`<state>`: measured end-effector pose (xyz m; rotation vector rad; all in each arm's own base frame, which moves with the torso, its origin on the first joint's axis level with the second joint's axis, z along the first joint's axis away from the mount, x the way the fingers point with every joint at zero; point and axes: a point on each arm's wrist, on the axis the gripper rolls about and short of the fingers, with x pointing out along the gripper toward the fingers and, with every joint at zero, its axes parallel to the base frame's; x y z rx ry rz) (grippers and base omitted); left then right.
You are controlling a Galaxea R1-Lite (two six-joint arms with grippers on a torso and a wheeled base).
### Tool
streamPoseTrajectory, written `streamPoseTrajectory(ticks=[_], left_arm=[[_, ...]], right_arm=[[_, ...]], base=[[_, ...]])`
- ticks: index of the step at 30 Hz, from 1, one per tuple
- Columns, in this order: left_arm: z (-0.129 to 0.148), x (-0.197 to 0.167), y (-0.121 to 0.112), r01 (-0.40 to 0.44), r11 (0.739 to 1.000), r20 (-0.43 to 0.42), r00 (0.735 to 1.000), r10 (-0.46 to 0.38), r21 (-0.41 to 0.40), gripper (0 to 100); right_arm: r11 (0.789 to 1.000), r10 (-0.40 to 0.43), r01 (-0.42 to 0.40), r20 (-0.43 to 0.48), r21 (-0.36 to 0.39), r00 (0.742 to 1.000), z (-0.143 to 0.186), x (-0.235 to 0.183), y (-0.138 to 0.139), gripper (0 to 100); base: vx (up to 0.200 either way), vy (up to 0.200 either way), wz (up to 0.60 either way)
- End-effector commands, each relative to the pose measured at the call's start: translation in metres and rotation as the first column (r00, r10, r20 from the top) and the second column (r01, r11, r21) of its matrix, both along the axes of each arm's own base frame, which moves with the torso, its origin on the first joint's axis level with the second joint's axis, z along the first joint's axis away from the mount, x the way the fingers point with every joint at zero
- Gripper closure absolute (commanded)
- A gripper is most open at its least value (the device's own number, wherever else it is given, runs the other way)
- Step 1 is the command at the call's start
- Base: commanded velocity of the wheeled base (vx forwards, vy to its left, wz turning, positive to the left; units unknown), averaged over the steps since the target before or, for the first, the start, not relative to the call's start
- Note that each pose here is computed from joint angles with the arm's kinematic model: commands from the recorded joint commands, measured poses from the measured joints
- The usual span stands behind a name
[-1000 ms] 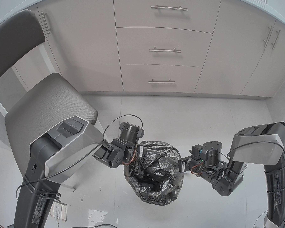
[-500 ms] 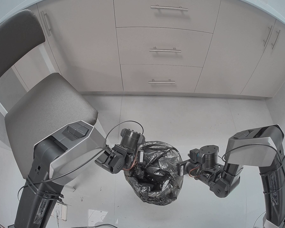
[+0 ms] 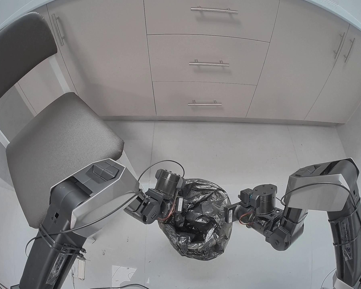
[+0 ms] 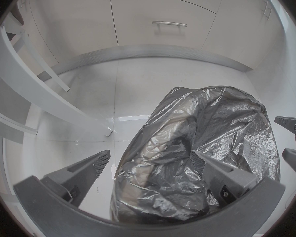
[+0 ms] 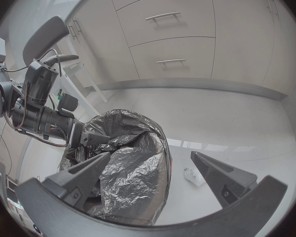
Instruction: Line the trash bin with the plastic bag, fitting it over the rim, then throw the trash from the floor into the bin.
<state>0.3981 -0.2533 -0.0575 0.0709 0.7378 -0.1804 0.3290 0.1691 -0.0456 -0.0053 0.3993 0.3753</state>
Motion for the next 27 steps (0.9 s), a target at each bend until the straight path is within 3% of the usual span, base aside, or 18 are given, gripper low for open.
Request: streamPoseTrajectory(ticks=[1, 8, 12, 14, 19, 23, 27], left_arm=[[-0.002, -0.001, -0.001, 0.002, 1.0, -0.002, 1.0, -0.002, 0.003, 0], [0.016, -0.008, -0.003, 0.008, 1.0, 0.01, 1.0, -0.008, -0.011, 0], [0.04, -0.029, 0.001, 0.013, 1.0, 0.005, 1.0, -0.013, -0.026, 0], [0.059, -0.051, 0.003, 0.004, 0.997, 0.004, 1.0, -0.004, -0.074, 0], [0.067, -0.078, 0.007, 0.025, 0.996, -0.007, 1.0, -0.026, -0.091, 0], [0.084, -0.112, 0.024, 0.051, 0.989, 0.06, 0.997, -0.042, -0.142, 0], [0.111, -0.128, 0.06, -0.006, 0.98, 0.099, 0.995, 0.026, -0.197, 0]], right_arm=[[1.0, 0.001, -0.001, 0.002, 0.001, 1.0, 0.001, 0.0, 0.0, 0], [1.0, -0.001, 0.001, 0.006, 0.003, 1.0, 0.002, 0.0, 0.0, 0], [1.0, -0.002, 0.002, 0.006, 0.003, 1.0, 0.002, 0.001, -0.001, 0], [1.0, -0.002, 0.002, 0.006, 0.003, 1.0, 0.002, 0.0, -0.001, 0], [1.0, -0.001, 0.001, 0.006, 0.003, 1.0, 0.002, 0.0, 0.0, 0], [1.0, -0.001, 0.001, 0.01, 0.005, 1.0, 0.003, 0.0, 0.0, 0], [1.0, -0.006, 0.006, 0.015, 0.009, 1.0, 0.003, 0.001, -0.001, 0]], base=[[0.0, 0.0, 0.0], [0.0, 0.0, 0.0], [0.0, 0.0, 0.0], [0.0, 0.0, 0.0], [0.0, 0.0, 0.0], [0.0, 0.0, 0.0], [0.0, 0.0, 0.0]])
